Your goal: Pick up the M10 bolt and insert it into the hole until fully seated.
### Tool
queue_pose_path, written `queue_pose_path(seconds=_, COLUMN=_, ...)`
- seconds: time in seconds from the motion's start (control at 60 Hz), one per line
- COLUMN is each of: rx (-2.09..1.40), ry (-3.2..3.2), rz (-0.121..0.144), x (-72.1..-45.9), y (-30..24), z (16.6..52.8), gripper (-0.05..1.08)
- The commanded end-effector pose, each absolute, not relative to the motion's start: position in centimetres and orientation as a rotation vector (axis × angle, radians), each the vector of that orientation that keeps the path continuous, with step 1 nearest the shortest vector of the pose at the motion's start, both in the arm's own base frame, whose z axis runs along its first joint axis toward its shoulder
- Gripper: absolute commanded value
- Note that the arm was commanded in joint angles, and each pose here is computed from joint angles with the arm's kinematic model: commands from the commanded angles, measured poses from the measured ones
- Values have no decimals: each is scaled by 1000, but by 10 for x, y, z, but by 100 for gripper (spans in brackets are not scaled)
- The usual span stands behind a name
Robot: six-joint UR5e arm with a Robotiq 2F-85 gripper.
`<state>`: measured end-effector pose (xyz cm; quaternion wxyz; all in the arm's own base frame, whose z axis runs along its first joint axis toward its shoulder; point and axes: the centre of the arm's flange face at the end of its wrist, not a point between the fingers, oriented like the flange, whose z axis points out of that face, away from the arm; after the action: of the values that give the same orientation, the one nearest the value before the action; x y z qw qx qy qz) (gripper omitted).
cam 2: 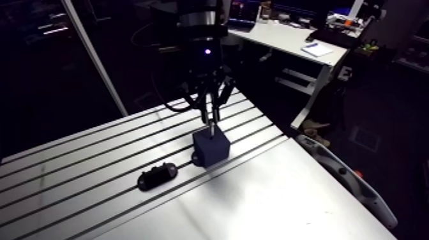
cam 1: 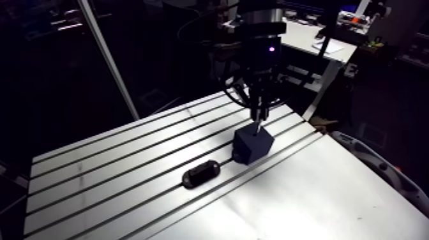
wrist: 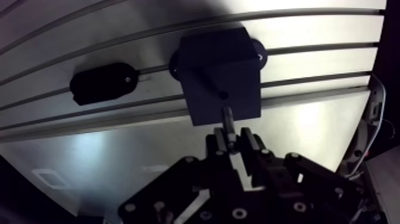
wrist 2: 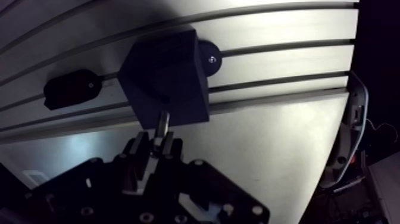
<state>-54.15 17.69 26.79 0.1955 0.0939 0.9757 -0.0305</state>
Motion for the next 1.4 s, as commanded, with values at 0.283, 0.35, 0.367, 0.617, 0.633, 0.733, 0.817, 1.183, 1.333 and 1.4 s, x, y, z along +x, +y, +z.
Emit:
queue_pose_path(seconds=0.283, rx=268, ry=2728, rz=-90, x=-541, y=176, z=264, gripper=108)
queue_pose_path(seconds=0.35, rx=268, ry=2728, rz=-90, x=-541, y=176, z=264, gripper=108)
queue_pose_path(seconds=0.367, rx=268, ry=2728, rz=-90, x=-541, y=176, z=264, gripper=108)
queue_pose_path(seconds=0.617, rx=272, ry=2728, rz=-89, x=-541, y=176, z=264, gripper=108)
queue_pose_path(seconds=0.633, rx=272, ry=2728, rz=-89, x=-541, y=176, z=264, gripper=108)
queue_pose_path(seconds=0.733, rx=275, ry=2734, rz=-85, x=-542, y=177, z=264, gripper=108)
queue_pose_path(seconds=0.817, rx=268, ry=2757, rz=-74, x=-543, y=178, z=263, gripper=108)
queue_pose_path(seconds=1.183, rx=266, ry=2759, rz=-77, x=-544, y=178, z=259, gripper=108)
queue_pose_path(seconds=1.333, rx=263, ry=2762, rz=-79, x=-544, y=176, z=260, gripper=108)
queue_pose_path(seconds=1.4, rx=263, ry=2762, rz=-79, x=-544, y=175, z=260, gripper=108)
